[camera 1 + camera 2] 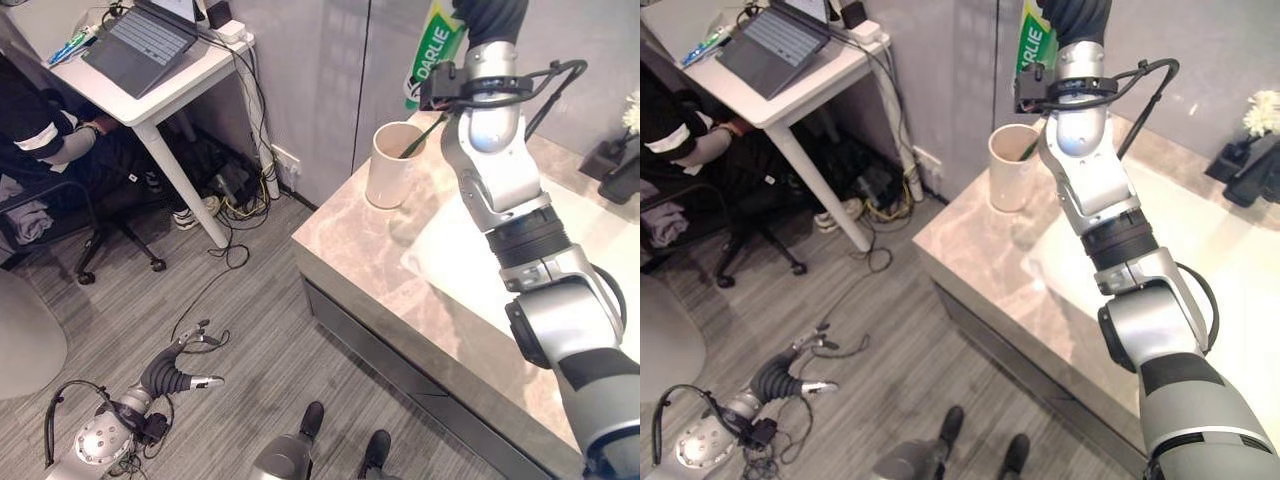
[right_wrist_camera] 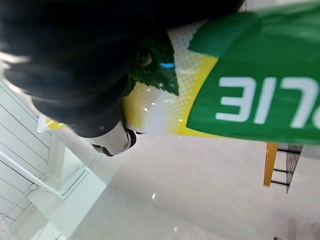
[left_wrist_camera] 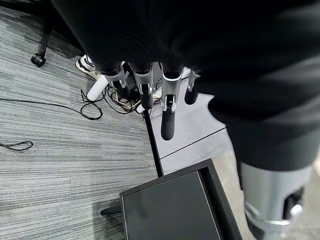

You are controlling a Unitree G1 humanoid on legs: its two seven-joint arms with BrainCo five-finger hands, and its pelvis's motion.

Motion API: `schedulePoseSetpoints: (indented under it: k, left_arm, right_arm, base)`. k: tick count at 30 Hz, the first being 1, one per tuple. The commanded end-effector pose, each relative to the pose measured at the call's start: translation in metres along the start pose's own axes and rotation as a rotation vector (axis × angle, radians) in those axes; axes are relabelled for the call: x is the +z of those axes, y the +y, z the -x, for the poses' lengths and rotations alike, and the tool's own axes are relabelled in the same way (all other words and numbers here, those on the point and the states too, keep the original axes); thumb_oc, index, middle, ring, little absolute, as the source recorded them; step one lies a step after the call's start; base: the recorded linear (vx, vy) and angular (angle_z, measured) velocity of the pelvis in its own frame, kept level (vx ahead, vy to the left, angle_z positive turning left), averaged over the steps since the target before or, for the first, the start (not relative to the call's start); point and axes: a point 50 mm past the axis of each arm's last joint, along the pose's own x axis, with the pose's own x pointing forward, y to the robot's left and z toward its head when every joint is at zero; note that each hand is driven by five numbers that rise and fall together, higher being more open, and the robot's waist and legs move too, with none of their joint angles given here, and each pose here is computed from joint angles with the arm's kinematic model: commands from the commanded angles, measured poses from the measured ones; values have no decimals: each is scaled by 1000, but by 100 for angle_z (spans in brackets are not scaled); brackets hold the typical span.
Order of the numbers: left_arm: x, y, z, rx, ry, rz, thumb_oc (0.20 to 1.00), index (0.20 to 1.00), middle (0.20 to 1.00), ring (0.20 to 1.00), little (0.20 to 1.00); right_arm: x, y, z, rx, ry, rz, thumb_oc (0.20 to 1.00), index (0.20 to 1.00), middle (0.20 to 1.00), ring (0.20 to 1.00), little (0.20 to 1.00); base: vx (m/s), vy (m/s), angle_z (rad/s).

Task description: Put brush and paste in cup on sink, flatten towel.

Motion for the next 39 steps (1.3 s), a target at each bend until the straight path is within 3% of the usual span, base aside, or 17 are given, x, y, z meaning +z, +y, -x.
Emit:
schedulePoseSetpoints:
  k: [1, 16, 39]
  left_arm:
    - [0, -1, -1, -8, -11, -56, 1000, 1000, 1000, 1000, 1000]
    - [-8, -1, 1, 53, 14, -55, 1000, 1000, 1000, 1000, 1000]
    - [-9, -8, -4, 47, 10, -29, 1000, 1000, 1000, 1000, 1000]
  right_arm:
    - [31, 12, -6, 74, -134, -53, 200, 200, 200, 200, 200]
    - [13, 33, 8, 131, -58, -67, 200, 200, 200, 200, 200]
    - [-18, 7, -1, 16, 64, 102, 200, 200, 200, 200, 200]
  base:
    - [-5, 8, -11]
    - [-5, 2, -4]
    - [0, 0, 0]
